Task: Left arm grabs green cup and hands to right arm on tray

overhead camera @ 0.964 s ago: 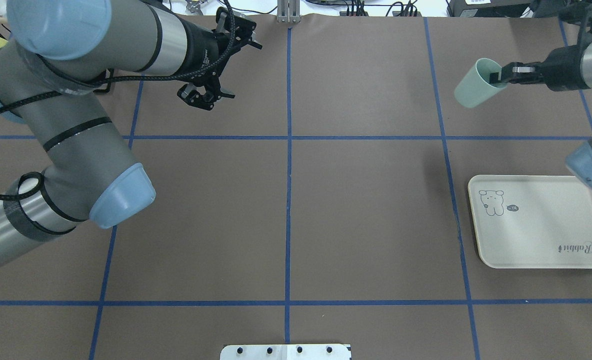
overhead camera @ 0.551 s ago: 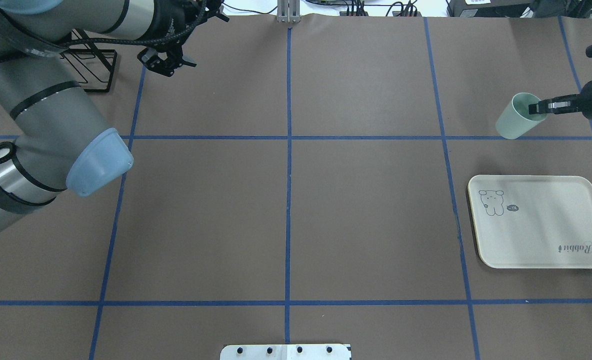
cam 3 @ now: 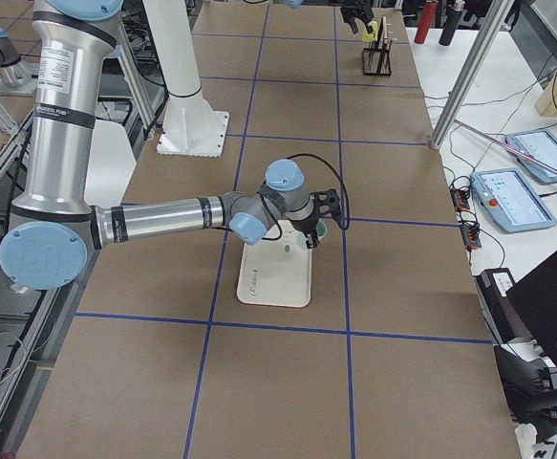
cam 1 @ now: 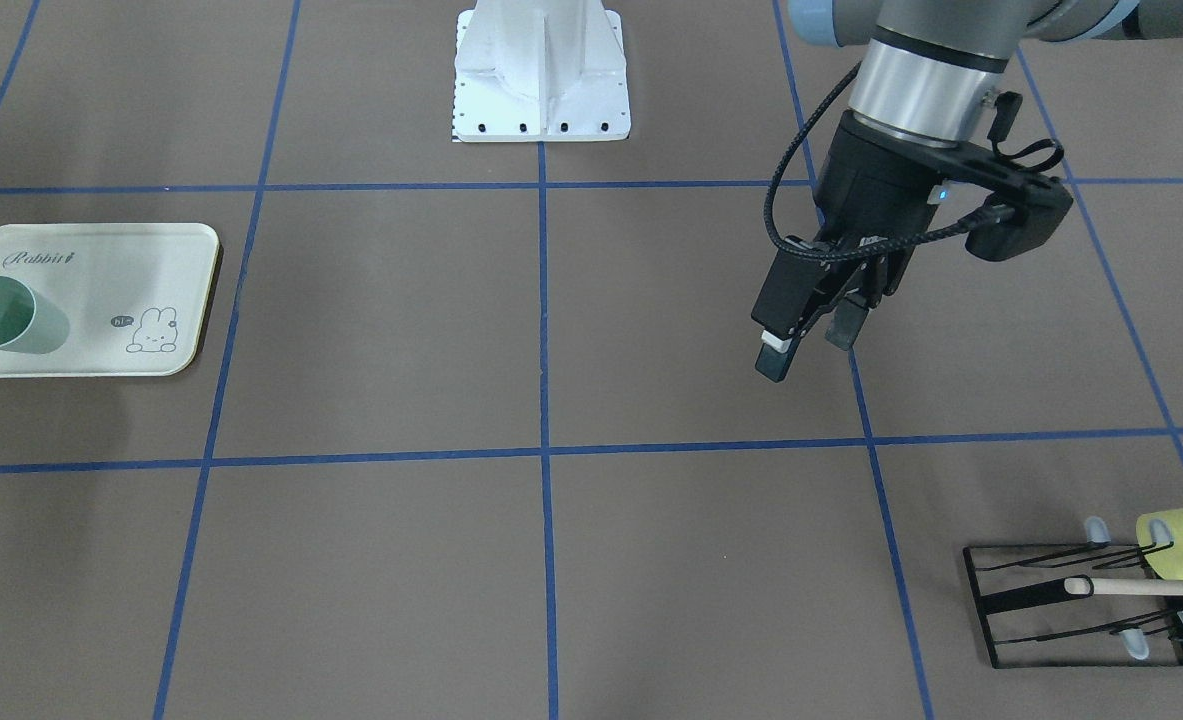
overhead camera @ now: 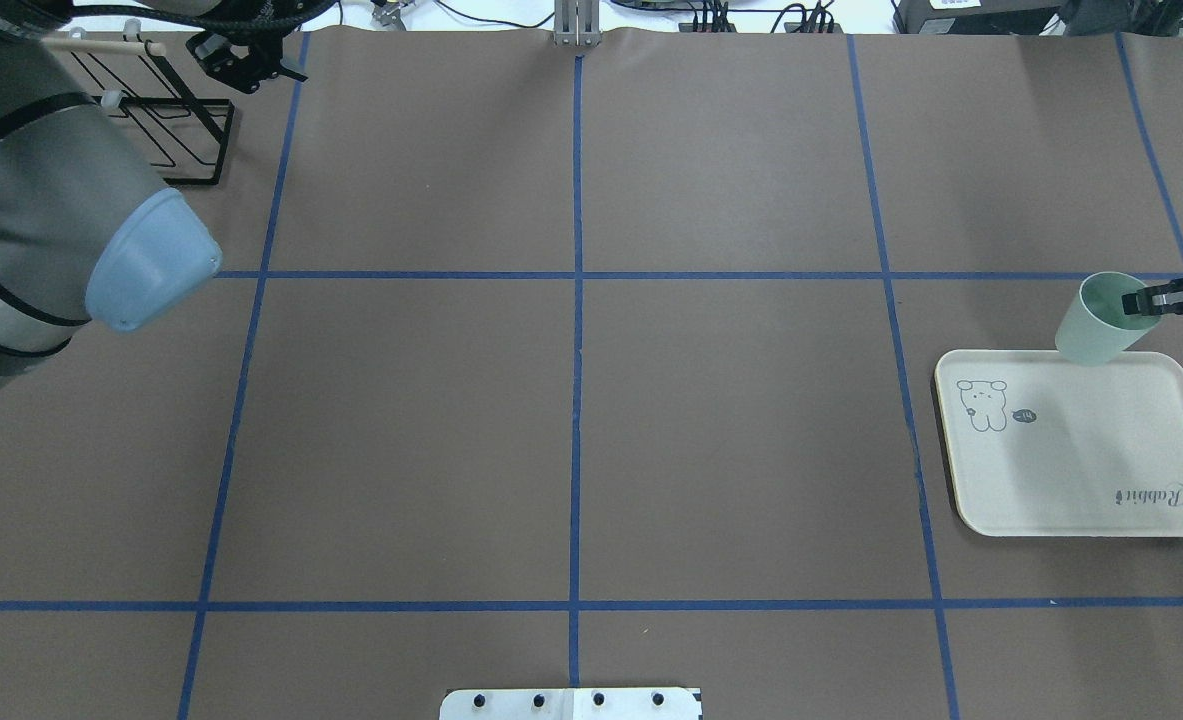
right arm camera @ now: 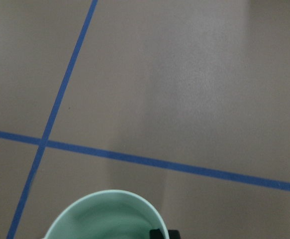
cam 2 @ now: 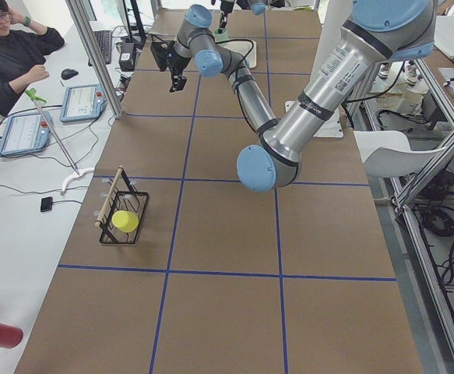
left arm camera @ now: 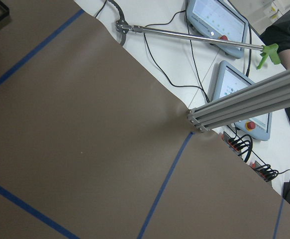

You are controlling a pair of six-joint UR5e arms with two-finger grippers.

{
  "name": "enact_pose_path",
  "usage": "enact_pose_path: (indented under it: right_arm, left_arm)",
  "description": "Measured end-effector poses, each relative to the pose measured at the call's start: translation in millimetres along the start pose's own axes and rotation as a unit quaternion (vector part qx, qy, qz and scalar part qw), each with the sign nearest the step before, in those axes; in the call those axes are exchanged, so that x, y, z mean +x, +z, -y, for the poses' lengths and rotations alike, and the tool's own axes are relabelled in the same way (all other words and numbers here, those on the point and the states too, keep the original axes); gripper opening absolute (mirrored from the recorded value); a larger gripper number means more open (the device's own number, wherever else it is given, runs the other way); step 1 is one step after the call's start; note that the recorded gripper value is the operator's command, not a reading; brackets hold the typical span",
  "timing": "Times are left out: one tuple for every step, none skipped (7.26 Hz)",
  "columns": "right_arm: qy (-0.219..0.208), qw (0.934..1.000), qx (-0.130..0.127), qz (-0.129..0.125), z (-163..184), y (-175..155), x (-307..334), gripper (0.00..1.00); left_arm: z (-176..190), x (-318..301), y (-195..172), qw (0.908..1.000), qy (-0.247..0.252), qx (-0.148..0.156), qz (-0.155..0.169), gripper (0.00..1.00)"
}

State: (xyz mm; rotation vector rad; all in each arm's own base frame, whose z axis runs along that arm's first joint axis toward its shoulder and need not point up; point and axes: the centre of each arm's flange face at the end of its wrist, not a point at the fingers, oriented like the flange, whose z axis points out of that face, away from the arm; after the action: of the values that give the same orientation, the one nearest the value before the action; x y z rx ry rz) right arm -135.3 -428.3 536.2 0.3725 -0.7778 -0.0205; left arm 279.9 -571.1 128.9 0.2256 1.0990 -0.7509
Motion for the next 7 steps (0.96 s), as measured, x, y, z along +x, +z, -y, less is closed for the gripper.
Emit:
enact_pose_path:
  right_arm:
    - [-0.006, 0.9997, -0.001, -0.023, -11.8, 3.7, -2.0, 0.0]
    - [-0.011, 0.9994, -0.004, -0.032, -19.6, 7.7, -4.8, 0.0]
    - [-0.016, 0.9994, -0.011, -0.03, -25.2, 13.3, -12.6, 0.0]
    - [-0.021, 0.9993, -0.017, -0.025, -29.4, 18.4, -21.6, 0.0]
    - [-0.024, 0.9993, -0.019, -0.019, -32.8, 21.5, -28.8, 0.0]
    - [-0.024, 0.9996, -0.011, -0.012, -37.5, 20.6, -30.6, 0.0]
    - [-0.024, 0.9997, 0.006, -0.002, -46.5, 15.9, -26.2, 0.0]
  left_arm:
    - [2.9, -0.7, -0.5, 1.0, 0.001, 0.002, 0.001, 1.0]
    - [4.2, -1.2, 0.0, 1.0, 0.0, 0.003, 0.003, 1.0]
    - [4.8, -1.7, 1.0, 1.0, 0.0, 0.003, 0.004, 1.0]
    - [5.3, -2.2, 1.5, 1.0, 0.0, 0.003, 0.005, 1.0]
    - [5.5, -2.8, 2.1, 1.0, -0.001, 0.003, 0.006, 1.0]
    - [5.7, -3.3, 2.5, 1.0, -0.001, 0.003, 0.006, 1.0]
    - [5.8, -3.5, 2.6, 1.0, -0.001, 0.003, 0.007, 1.0]
